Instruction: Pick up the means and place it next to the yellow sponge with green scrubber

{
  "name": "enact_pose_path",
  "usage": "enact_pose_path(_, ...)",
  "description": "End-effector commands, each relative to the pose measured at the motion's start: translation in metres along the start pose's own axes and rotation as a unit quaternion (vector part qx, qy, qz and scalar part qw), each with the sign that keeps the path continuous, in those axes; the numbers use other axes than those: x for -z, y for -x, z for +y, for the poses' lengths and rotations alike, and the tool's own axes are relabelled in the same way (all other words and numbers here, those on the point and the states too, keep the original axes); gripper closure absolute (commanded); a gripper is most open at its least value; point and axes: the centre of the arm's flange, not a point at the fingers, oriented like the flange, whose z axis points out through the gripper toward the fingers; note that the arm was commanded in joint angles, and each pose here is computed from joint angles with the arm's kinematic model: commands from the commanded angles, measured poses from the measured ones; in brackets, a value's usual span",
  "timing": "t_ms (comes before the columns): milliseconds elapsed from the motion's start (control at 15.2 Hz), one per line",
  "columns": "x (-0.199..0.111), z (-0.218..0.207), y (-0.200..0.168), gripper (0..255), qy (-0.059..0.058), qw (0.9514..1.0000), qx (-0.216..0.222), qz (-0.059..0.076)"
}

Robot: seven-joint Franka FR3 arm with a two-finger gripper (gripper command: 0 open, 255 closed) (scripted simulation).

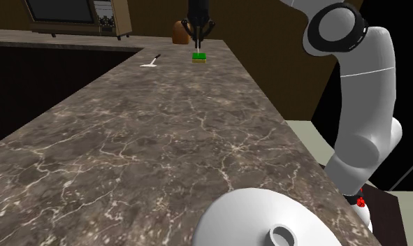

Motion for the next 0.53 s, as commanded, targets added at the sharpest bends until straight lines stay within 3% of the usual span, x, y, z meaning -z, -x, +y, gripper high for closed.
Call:
enact_pose_path(0, -0.012, 0.001, -0.001, 255, 0.000, 1.0000, 0.000, 0.000)
enact_pose_path(462, -0.049, 0.001, -0.003, 255, 0.000, 1.0000, 0.000, 0.000)
